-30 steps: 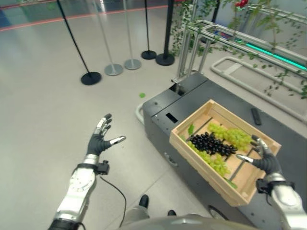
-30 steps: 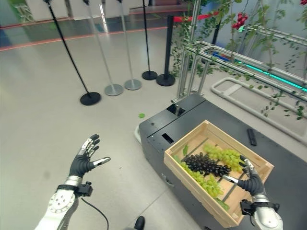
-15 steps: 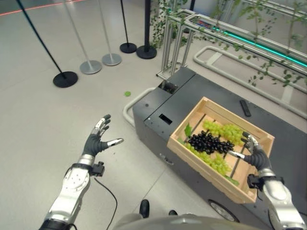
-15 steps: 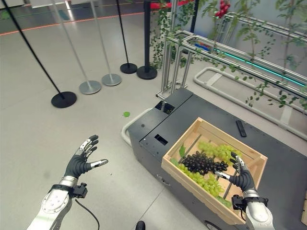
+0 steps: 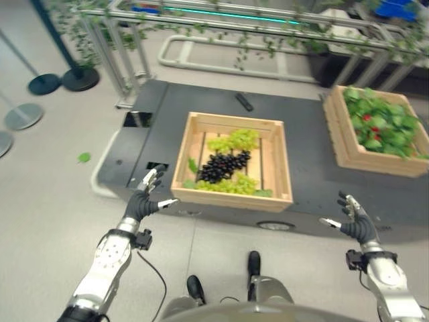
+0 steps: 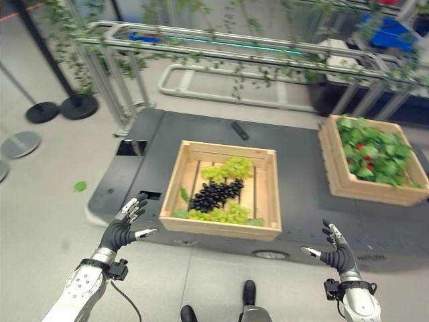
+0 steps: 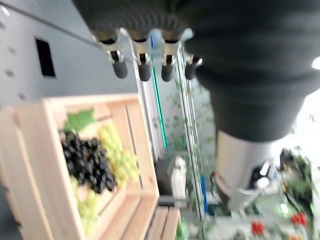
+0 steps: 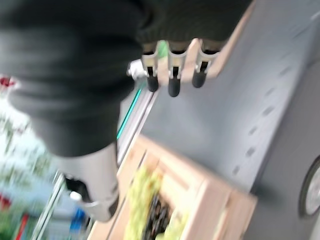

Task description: Pick up the fruits from the basket on one side to the basket on the other side

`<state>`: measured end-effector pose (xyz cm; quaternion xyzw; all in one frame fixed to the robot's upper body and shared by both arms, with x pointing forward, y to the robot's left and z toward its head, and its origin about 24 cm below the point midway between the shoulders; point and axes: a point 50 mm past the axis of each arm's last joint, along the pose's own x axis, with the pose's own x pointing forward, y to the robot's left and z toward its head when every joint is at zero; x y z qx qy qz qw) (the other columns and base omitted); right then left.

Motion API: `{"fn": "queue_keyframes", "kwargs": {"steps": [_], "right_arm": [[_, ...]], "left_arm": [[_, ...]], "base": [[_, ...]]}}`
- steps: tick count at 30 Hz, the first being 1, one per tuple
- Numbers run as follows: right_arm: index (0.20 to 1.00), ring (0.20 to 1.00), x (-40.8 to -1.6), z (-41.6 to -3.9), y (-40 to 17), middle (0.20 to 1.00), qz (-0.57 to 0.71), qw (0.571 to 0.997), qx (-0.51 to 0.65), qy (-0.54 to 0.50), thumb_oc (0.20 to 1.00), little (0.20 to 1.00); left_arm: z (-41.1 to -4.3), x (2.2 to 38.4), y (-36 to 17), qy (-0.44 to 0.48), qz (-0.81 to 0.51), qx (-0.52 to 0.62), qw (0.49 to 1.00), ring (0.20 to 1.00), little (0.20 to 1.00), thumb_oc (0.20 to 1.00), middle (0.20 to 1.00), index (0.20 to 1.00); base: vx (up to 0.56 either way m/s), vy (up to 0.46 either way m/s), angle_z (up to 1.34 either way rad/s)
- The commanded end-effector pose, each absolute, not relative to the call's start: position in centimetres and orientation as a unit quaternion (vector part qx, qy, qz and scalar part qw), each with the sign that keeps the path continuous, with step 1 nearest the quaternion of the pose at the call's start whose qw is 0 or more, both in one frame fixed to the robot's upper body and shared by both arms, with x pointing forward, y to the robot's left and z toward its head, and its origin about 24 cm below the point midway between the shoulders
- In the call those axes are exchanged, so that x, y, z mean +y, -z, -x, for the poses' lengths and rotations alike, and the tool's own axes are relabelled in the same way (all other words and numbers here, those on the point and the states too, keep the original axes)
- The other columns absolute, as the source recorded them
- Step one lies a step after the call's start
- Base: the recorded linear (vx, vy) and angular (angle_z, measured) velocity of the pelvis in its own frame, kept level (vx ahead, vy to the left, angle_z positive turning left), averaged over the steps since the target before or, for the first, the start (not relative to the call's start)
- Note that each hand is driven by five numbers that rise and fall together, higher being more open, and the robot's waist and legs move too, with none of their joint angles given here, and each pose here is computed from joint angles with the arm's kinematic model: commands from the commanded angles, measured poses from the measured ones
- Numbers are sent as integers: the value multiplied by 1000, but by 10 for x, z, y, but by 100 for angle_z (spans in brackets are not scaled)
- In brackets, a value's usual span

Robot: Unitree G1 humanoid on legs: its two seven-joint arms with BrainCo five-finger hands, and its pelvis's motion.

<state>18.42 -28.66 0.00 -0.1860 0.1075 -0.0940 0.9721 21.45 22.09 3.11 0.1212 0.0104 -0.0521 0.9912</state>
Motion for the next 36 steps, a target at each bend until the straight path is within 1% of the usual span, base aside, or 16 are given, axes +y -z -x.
{"fn": "queue_keyframes", "kwargs": {"steps": [1,6,11,14,19,26,34,36], "right_arm": [[1000,1000,-290,-199,-24,1000,211,971,46,100,1000,1000],[1000,1000,-290,-201,-25,1000,213,971,50,96,1000,1000],[1000,1000,-287,-209,-24,1000,198,975,51,87,1000,1000],[1000,1000,-290,-209,-24,1000,193,975,51,93,1000,1000],[1000,1000,-292,-208,-29,1000,179,978,42,96,1000,1000],[1000,1000,-295,-207,-27,1000,176,978,49,103,1000,1000],[1000,1000,-295,-206,-23,1000,176,976,52,113,1000,1000],[1000,1000,-297,-202,-14,1000,169,975,71,122,1000,1000]], "left_arm": [[-218,226,-54,39,-124,-47,990,1000,1000,1000,1000,1000],[-217,230,-43,0,-81,-27,996,1000,1000,1000,1000,1000],[-214,239,-38,-32,-69,-20,997,1000,1000,1000,1000,1000],[-216,236,-35,-29,-68,-12,997,1000,1000,1000,1000,1000],[-222,231,-32,-29,-64,-10,997,1000,1000,1000,1000,1000],[-222,230,-30,-34,-70,-4,997,1000,1000,1000,1000,1000],[-222,232,-26,-47,-72,2,996,1000,1000,1000,1000,1000],[-220,234,-24,-51,-76,7,996,1000,1000,1000,1000,1000]], "base": [[-66,-30,-166],[3,-132,-86],[89,-243,-70],[96,-235,-33],[110,-262,17],[48,-180,6],[37,48,22],[47,131,10]]}}
